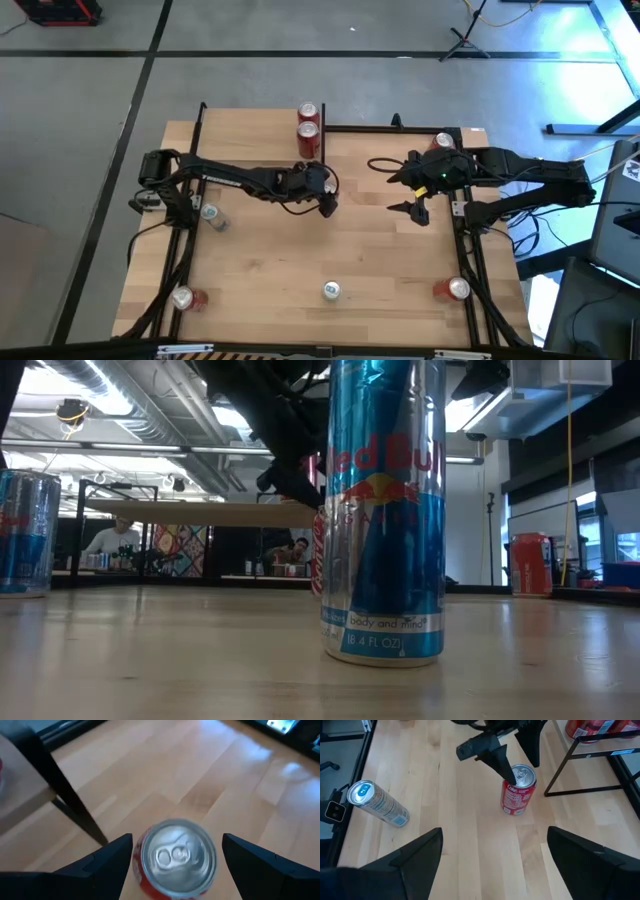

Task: Place canned beverage on shelf
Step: Put the top red white soda can on the shelf

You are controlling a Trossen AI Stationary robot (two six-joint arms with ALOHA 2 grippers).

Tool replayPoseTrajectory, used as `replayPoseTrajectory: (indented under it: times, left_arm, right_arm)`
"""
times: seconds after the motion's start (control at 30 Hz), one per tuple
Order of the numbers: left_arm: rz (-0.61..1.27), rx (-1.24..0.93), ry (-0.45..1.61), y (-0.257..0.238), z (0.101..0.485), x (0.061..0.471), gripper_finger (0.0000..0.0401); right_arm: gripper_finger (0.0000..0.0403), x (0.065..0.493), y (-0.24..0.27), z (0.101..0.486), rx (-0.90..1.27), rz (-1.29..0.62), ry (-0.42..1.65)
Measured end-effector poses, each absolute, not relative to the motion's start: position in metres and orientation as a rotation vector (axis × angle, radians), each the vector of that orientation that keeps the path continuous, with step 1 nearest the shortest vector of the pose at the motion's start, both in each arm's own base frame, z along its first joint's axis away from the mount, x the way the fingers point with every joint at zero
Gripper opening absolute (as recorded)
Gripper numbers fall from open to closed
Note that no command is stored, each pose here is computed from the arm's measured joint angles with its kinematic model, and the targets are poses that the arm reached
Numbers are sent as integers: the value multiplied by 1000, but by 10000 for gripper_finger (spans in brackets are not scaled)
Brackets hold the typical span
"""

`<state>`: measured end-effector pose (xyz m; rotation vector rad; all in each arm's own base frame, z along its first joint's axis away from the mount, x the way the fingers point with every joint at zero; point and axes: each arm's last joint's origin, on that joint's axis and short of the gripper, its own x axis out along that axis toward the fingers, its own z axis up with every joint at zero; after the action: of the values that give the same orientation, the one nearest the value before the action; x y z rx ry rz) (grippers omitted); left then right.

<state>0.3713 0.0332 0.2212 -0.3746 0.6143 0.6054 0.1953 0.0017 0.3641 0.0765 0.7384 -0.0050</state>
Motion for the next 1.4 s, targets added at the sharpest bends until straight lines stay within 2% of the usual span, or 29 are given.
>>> replayPoseTrajectory:
  times: [0.47,0.67,0.93,1.4]
  left_arm:
    - [554,-423,589,33,207,368,300]
    - [537,-403,574,32,208,370,300]
    - [521,-392,597,28,185,382,300]
    - [519,-342,603,21,180,384,300]
  right_arm:
    - [347,195,2,364,75,-5,737]
    - [347,196,2,364,73,-9,736]
    - [347,195,2,364,72,-11,741]
    - [347,195,2,364,71,-11,741]
